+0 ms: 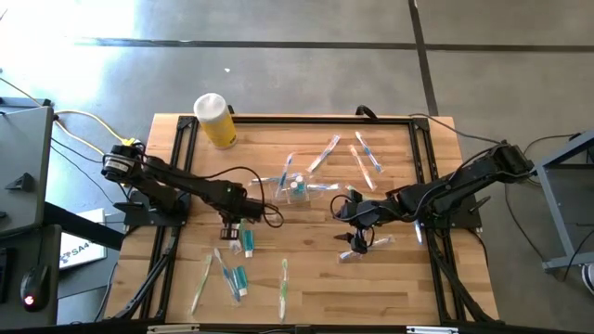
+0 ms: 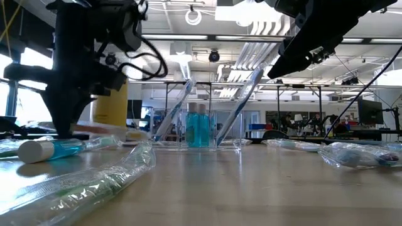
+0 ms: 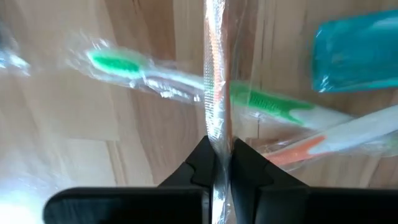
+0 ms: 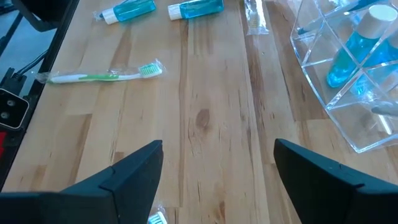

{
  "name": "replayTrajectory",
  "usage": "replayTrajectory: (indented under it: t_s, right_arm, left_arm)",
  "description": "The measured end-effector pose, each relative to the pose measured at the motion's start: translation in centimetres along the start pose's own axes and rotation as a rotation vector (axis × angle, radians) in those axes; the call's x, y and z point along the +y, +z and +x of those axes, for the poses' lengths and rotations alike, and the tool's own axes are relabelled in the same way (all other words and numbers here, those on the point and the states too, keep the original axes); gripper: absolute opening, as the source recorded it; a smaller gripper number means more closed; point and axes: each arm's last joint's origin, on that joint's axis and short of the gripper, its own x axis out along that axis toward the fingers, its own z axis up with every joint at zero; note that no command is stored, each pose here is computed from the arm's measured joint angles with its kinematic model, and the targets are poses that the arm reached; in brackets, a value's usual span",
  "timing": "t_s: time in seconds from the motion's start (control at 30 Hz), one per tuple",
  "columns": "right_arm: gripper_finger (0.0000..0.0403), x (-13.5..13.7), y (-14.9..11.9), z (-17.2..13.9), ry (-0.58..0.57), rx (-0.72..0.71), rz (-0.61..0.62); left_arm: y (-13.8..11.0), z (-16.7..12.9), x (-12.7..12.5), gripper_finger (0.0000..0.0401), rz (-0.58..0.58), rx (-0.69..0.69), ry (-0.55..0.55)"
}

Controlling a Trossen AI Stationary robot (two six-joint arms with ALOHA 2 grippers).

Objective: Pick & Place toothbrushing station
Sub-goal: Put the bottom right orange toothbrush into the transparent organizer

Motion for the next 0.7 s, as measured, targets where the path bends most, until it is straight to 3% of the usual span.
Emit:
replayTrajectory:
  t_s: [0.13, 0.3, 0.5, 0.7]
  right_arm:
    - [0.0298, 0.0, 0.0, 0.0, 0.0, -0.005, -0.014]
    - [0.0298, 0.2, 0.5, 0.0, 0.014, -0.055, -0.067]
    - [0.0298, 0.4, 1.4, -0.1, 0.031, -0.155, -0.142]
    - [0.0298, 0.8, 2.9, -0.5, 0.009, -0.322, -0.238]
  left_arm:
    - [0.7, -1.2, 0.0, 0.0016, 0.041, -0.039, 0.008]
    - [1.3, -4.0, 0.3, 0.0016, 0.116, -0.216, 0.015]
    - [3.1, -8.1, 0.3, 0.0016, 0.181, -0.693, -0.001]
    - [4.9, -9.8, -0.1, 0.0016, 0.271, -1.119, -0.048]
